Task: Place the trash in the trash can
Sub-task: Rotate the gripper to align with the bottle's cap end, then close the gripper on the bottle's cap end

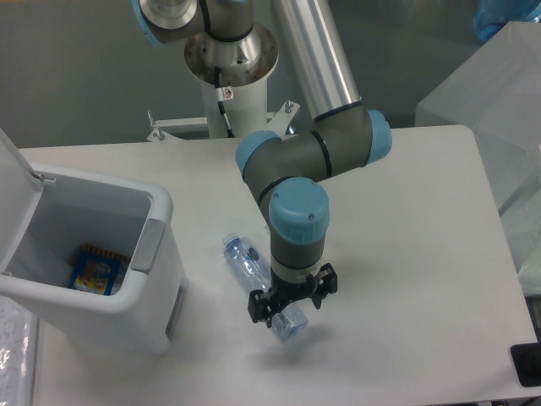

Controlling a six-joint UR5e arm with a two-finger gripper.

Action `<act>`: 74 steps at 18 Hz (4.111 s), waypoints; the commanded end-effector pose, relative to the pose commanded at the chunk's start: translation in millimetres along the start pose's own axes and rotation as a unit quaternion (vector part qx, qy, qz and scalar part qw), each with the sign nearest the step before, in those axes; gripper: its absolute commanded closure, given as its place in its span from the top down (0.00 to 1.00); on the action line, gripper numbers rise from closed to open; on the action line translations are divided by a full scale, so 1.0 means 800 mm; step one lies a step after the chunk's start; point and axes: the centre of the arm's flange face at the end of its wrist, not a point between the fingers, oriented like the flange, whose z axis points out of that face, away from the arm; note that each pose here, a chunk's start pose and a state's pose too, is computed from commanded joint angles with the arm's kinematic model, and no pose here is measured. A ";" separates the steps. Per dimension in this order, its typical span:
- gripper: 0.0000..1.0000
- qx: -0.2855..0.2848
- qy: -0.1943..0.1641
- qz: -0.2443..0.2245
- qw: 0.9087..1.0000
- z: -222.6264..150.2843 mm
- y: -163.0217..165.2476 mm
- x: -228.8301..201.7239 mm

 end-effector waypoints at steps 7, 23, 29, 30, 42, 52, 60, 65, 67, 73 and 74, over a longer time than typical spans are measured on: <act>1.00 -0.010 -0.001 -0.004 1.000 0.014 0.003 -0.001; 1.00 -0.033 -0.020 -0.014 0.999 0.070 -0.004 0.006; 1.00 -0.041 -0.028 -0.014 0.999 0.085 0.000 0.008; 1.00 -0.041 -0.028 -0.014 0.999 0.084 0.000 0.008; 0.80 -0.046 -0.037 -0.010 0.998 0.090 0.007 0.013; 0.72 -0.046 -0.039 -0.008 0.998 0.089 0.007 0.014; 0.67 -0.045 -0.038 -0.007 0.998 0.087 0.005 0.015; 0.64 -0.044 -0.038 -0.007 0.998 0.083 0.004 0.015; 0.64 -0.038 -0.037 -0.007 0.999 0.072 0.002 0.016; 0.65 -0.026 -0.035 -0.004 0.999 0.051 -0.002 0.013; 0.65 -0.019 -0.035 -0.005 0.999 0.038 -0.004 0.013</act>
